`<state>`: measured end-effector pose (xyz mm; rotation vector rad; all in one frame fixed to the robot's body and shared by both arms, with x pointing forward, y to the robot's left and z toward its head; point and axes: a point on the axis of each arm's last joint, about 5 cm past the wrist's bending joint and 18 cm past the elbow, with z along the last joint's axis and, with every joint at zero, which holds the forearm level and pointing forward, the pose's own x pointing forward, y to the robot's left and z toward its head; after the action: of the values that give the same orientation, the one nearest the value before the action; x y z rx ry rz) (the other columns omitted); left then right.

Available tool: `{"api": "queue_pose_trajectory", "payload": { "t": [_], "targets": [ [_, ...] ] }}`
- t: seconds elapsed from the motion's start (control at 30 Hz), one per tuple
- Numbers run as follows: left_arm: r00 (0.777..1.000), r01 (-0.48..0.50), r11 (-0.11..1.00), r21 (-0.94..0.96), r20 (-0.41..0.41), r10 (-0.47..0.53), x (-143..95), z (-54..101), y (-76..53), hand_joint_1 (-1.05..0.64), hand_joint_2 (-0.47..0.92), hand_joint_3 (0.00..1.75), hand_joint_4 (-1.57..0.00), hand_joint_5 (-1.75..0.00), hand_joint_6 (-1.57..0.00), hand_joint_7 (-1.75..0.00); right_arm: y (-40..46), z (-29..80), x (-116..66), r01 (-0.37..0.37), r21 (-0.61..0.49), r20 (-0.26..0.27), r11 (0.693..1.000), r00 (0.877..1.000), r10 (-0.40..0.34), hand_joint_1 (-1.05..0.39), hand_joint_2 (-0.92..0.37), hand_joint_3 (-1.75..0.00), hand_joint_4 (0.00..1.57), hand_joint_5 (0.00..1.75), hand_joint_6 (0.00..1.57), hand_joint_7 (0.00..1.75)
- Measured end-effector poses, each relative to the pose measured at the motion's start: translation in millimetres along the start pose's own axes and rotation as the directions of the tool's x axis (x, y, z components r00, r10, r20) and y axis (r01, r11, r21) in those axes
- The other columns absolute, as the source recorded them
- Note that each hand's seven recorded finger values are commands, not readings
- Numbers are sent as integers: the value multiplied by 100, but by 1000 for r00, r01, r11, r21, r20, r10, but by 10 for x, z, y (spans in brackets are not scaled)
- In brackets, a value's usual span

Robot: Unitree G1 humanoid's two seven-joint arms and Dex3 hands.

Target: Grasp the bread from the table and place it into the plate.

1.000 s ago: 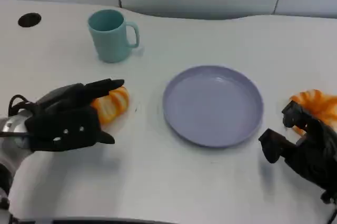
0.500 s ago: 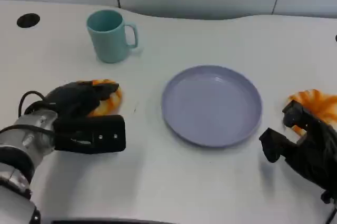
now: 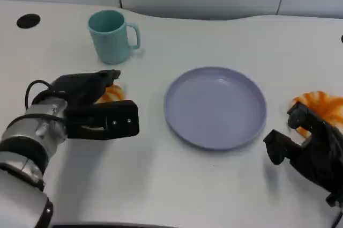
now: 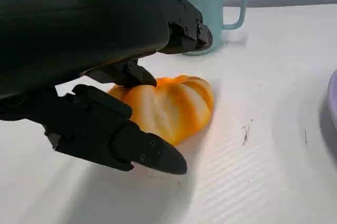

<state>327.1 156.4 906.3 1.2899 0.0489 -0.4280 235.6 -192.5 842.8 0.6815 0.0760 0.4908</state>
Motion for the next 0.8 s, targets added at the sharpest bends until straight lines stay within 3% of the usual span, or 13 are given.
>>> {"api": "queue_pose_trajectory", "payload": {
  "t": [0.07,0.1,0.17,0.8],
  "targets": [
    [1000,-11,1000,-5,-12,11,6,3,8,-20,82,0,-61,-158,-63,-139,5,-7,4,-3,3,1,1000,1000,3,-41,-86,0,92,175,67,175],
    [1000,-13,1000,-9,-15,13,7,5,6,-4,84,1,-60,-168,-54,-159,7,-10,6,-4,5,2,1000,1000,4,-40,-87,0,91,175,66,175],
    [1000,-17,999,-44,-13,17,6,9,-6,6,86,1,-58,-173,-47,-171,10,-14,7,-9,7,3,1000,1000,9,-40,-87,-1,91,175,65,175],
    [986,-79,961,-265,124,115,-50,18,-68,15,82,0,-75,-175,-57,-175,10,-17,7,-18,5,7,1000,1000,17,-42,-87,0,90,175,65,175]
  ]
}}
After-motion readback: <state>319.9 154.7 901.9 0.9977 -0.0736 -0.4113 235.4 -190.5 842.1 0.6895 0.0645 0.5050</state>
